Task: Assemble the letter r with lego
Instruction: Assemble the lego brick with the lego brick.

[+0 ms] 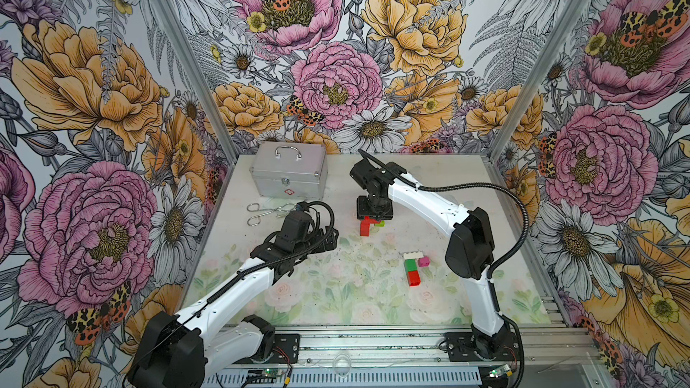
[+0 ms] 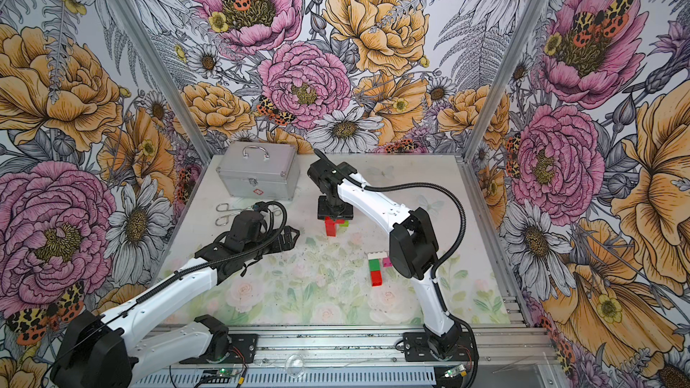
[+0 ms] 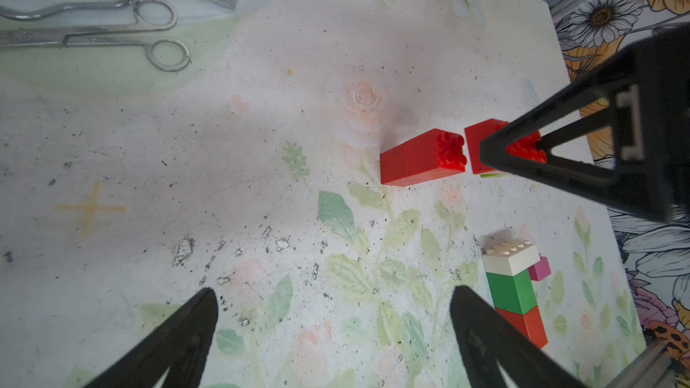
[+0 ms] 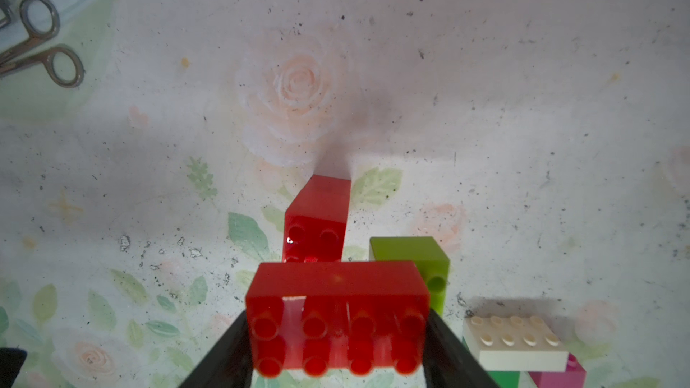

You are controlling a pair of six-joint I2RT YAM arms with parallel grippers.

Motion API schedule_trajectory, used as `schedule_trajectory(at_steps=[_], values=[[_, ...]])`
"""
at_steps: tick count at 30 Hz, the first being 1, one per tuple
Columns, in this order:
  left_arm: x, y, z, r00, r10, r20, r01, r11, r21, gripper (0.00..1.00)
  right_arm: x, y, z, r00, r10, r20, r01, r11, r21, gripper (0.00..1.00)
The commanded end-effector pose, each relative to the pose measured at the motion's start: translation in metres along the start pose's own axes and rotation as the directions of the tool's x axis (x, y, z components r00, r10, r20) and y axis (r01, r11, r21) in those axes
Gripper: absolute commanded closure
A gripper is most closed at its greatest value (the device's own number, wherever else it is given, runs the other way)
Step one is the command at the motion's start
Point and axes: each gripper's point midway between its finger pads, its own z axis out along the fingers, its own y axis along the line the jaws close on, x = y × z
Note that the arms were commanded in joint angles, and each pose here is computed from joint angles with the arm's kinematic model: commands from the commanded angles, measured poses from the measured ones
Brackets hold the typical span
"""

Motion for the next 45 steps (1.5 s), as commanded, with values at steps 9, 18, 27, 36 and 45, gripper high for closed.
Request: schedule_trajectory(at_steps=[9, 18, 27, 36, 45], values=[[-0.007, -0.006, -0.006, 0.999, -0.008, 0.036, 0.007, 0.999, 0.041, 0.01, -0.008, -0.003, 0.012, 1.0, 0.027, -0.001, -0.027, 0.999, 0.046, 0.46], [-0.007, -0.005, -0.006, 0.999, -0.01, 0.034, 0.009, 0.999, 0.043, 0.01, -0.011, -0.001, 0.014, 1.0, 0.029, -0.005, -0.028, 0.999, 0.045, 0.46], [-0.007, -0.005, -0.006, 0.999, -0.014, 0.033, 0.012, 0.999, 0.047, 0.01, -0.008, -0.001, 0.021, 1.0, 0.024, -0.018, -0.022, 0.998, 0.063, 0.46], [-0.008, -0.005, -0.009, 0.999, -0.015, 0.039, 0.013, 0.999, 0.047, 0.01, -0.008, -0.003, 0.028, 0.999, 0.025, -0.019, -0.023, 0.996, 0.083, 0.45], [-0.008, -0.005, -0.009, 0.999, -0.014, 0.041, 0.012, 0.999, 0.05, 0.01, -0.001, -0.011, 0.045, 0.998, -0.007, -0.068, 0.016, 0.991, 0.133, 0.46]])
